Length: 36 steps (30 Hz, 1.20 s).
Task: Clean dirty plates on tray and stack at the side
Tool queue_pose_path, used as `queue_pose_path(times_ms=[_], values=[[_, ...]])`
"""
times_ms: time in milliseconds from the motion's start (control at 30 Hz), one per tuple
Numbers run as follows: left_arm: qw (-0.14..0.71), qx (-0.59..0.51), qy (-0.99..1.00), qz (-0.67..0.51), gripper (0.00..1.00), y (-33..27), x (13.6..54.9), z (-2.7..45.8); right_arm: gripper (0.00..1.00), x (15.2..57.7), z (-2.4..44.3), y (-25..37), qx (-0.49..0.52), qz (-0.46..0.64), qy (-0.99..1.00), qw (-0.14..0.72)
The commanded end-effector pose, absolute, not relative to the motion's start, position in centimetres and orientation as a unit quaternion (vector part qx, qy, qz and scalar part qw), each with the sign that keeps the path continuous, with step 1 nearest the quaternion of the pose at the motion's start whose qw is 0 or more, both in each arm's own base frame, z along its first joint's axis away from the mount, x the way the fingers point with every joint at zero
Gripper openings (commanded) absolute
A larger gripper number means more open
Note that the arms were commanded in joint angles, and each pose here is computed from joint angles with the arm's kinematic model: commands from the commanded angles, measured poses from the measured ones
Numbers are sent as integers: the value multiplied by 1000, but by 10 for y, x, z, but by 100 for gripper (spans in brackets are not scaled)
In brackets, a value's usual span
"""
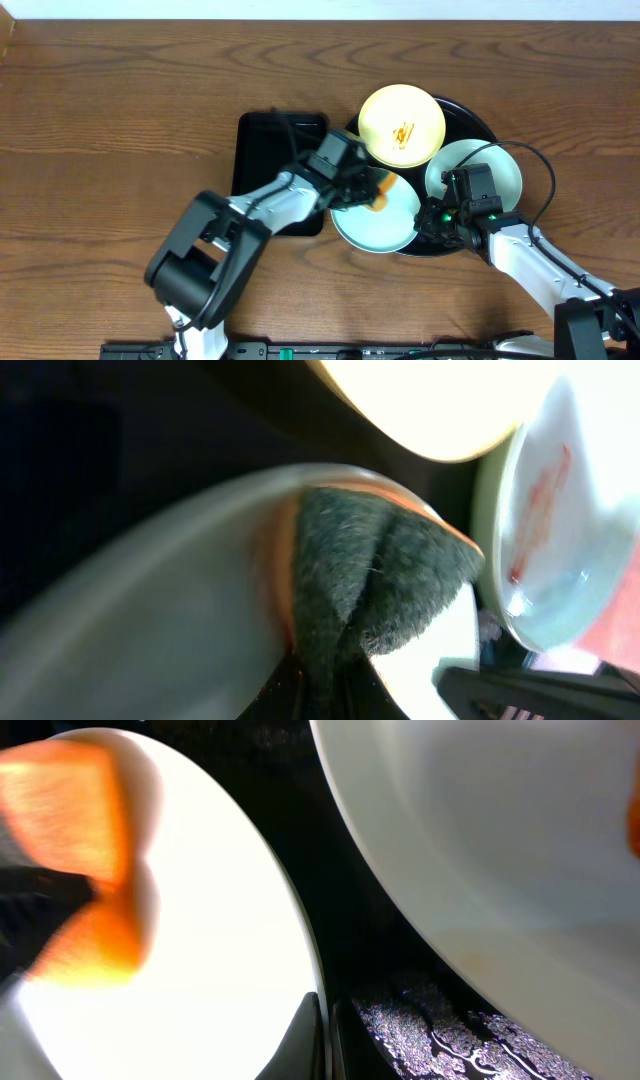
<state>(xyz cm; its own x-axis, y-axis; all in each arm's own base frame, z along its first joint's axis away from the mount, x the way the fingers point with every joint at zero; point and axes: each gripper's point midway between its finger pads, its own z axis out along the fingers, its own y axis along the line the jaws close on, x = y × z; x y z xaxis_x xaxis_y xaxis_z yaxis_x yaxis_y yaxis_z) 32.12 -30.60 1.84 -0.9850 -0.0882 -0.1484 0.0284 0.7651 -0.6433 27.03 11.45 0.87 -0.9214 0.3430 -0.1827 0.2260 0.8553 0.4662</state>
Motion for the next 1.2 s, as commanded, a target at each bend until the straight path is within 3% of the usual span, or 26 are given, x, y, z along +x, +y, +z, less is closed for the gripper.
queue_pose_path(times_ms=[0, 133, 267, 500, 733, 933, 1167], values=[[123, 0, 943, -308, 8, -280, 335, 25, 1, 272, 12, 117, 152, 228, 953, 129], [137, 83, 914, -373, 7, -293, 321, 79, 1, 274, 11, 114, 149, 217, 955, 136], [200, 88, 928, -302, 8, -258, 331, 101, 1, 274, 10, 113, 132, 212, 958, 140], [248, 1, 956, -155, 7, -164, 359, 101, 1, 277, 12, 113, 130, 214, 957, 147], [249, -64, 958, -129, 7, -114, 376, 92, 1, 290, 22, 120, 74, 226, 954, 184], [234, -77, 962, -120, 7, -103, 371, 88, 1, 314, 66, 115, 33, 200, 948, 247], [233, -77, 962, -120, 7, -103, 371, 87, 1, 350, 135, 50, 70, 55, 939, 331]])
